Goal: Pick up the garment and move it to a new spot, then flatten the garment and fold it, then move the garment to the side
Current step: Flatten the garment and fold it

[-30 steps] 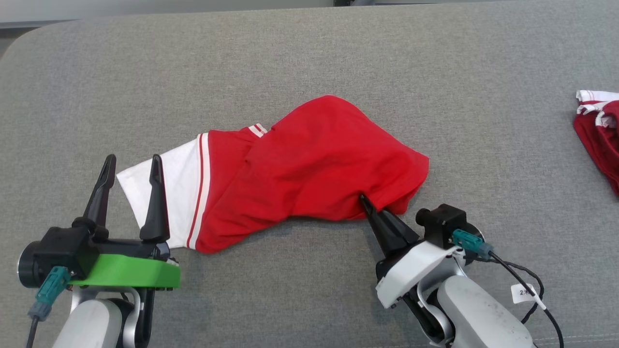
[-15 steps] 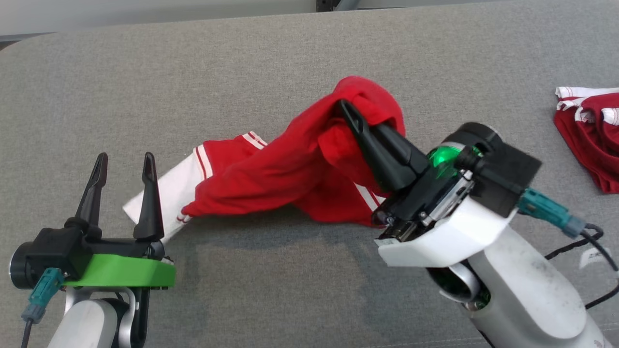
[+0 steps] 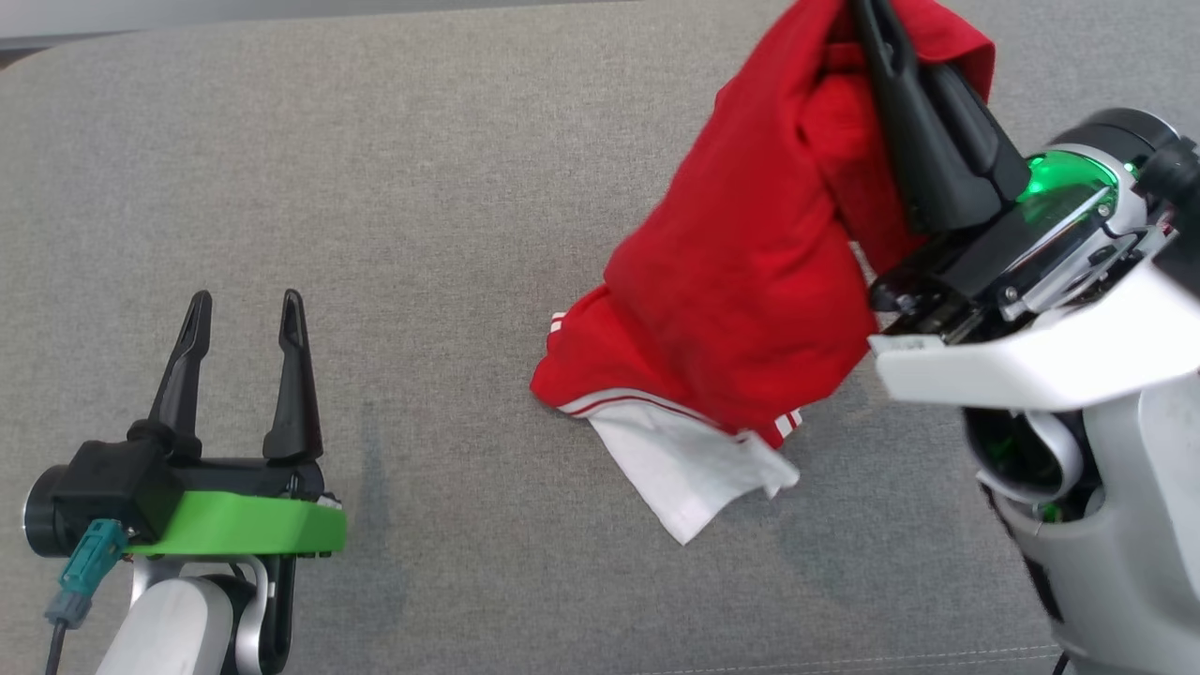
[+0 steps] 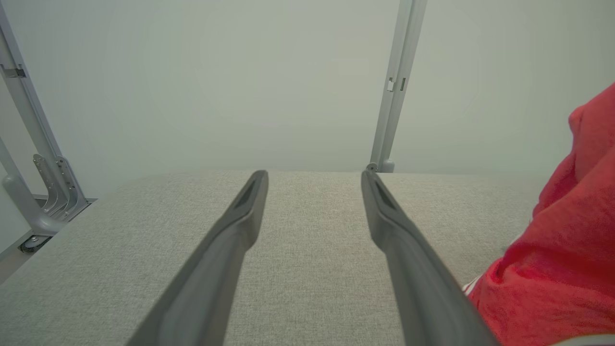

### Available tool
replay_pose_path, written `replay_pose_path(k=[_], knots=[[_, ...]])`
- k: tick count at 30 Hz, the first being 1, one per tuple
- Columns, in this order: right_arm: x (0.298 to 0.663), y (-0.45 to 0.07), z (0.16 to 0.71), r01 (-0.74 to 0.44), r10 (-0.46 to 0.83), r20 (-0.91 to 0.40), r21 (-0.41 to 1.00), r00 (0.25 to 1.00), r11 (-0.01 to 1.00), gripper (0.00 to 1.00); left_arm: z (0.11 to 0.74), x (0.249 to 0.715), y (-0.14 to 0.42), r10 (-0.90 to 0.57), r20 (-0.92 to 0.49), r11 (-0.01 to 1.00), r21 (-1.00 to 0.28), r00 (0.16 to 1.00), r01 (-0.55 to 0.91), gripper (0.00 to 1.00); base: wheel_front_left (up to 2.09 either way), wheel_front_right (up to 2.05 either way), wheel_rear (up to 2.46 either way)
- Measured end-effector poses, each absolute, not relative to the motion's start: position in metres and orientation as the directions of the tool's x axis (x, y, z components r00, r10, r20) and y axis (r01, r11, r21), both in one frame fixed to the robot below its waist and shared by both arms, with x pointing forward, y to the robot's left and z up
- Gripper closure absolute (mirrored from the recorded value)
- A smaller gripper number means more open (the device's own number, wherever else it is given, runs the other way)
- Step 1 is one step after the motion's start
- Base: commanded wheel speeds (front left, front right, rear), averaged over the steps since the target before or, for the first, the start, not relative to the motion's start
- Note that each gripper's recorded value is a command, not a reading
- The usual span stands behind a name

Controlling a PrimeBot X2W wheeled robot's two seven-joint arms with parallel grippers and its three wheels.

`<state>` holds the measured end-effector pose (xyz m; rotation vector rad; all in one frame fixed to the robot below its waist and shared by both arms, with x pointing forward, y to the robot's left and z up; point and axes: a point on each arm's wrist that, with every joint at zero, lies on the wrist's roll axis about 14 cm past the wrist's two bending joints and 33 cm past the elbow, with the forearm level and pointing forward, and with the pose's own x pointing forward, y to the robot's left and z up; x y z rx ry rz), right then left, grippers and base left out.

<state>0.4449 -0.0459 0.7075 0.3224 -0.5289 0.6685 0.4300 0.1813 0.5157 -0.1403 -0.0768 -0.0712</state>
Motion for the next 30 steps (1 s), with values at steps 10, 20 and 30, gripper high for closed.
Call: replay_pose_path(k=[10,20,30], knots=[[0.509,-0.134,0.547,-0.322,0.284,0.179,0.252,0.942,0.912,1.00,0.498,0.444,0.178,-0.082,0.048,0.986,-0.145,0.995,0.088,0.00,0.00,0.00,0.00],[0.513,-0.201,0.434,-0.065,0.095,-0.091,0.288,0.991,0.955,1.00,0.482,0.455,0.174,-0.105,0.019,0.984,-0.144,0.994,0.106,0.00,0.00,0.00,0.00],[0.513,-0.210,0.433,-0.043,0.073,-0.096,0.278,0.993,0.960,0.00,0.485,0.457,0.173,-0.111,0.028,0.984,-0.137,0.993,0.114,0.00,0.00,0.00,0.00]])
